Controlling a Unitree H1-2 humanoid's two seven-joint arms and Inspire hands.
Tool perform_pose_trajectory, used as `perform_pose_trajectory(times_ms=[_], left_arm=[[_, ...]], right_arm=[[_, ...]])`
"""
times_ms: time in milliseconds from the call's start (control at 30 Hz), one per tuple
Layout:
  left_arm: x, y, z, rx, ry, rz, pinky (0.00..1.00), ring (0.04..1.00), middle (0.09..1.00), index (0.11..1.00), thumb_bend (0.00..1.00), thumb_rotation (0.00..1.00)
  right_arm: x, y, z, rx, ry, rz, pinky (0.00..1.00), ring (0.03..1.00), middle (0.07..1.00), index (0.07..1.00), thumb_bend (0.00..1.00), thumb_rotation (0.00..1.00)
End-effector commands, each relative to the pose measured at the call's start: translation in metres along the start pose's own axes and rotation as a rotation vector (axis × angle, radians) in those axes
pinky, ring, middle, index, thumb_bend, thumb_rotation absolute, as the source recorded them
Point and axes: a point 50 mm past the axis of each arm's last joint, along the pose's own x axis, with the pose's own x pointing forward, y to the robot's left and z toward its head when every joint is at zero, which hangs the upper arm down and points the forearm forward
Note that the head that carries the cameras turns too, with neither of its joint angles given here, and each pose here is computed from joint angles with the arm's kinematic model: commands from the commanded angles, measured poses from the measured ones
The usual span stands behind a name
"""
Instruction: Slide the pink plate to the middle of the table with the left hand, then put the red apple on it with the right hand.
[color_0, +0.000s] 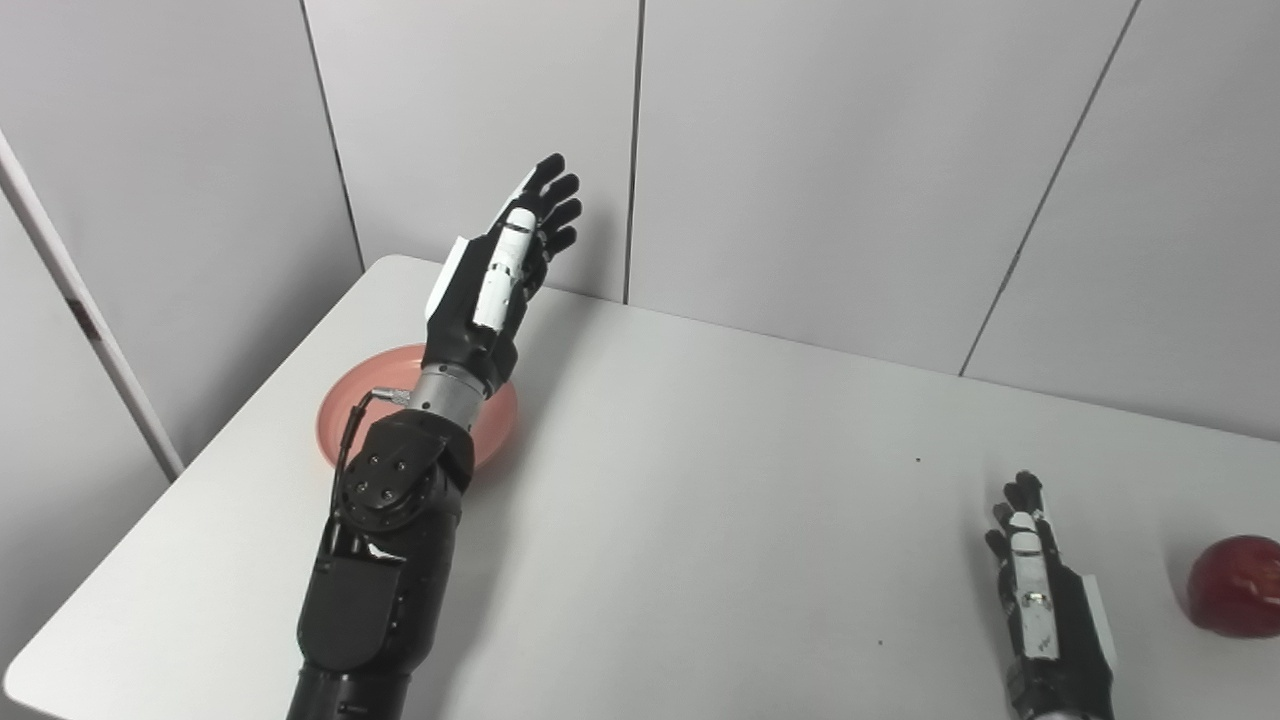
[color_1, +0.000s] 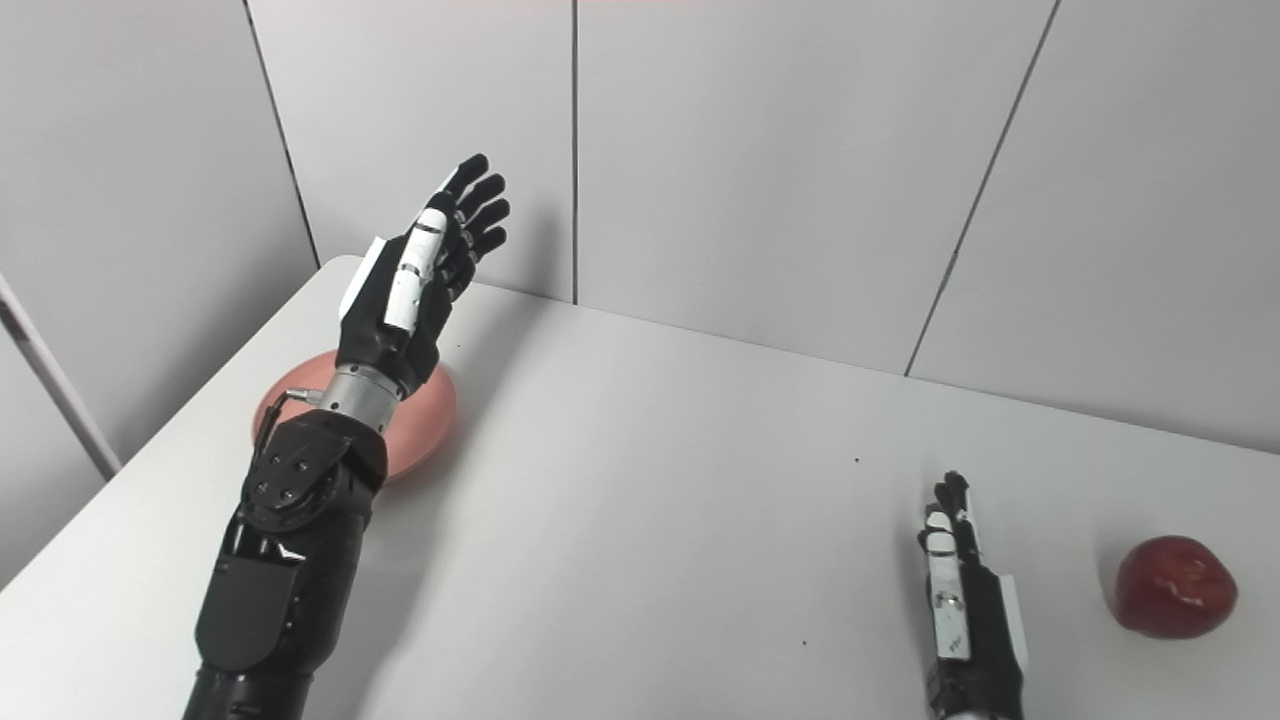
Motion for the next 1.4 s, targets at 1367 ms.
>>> perform_pose_trajectory(times_ms=[1367], left_arm=[[0.009, 0.133, 0.014, 0.077, -0.022, 0.25, 0.95, 0.963, 0.962, 0.938, 0.35, 1.0]], right_arm=[[0.002, -0.007, 0.014, 0.001, -0.065, 0.003, 1.0, 1.0, 1.0, 1.0, 0.1, 1.0]])
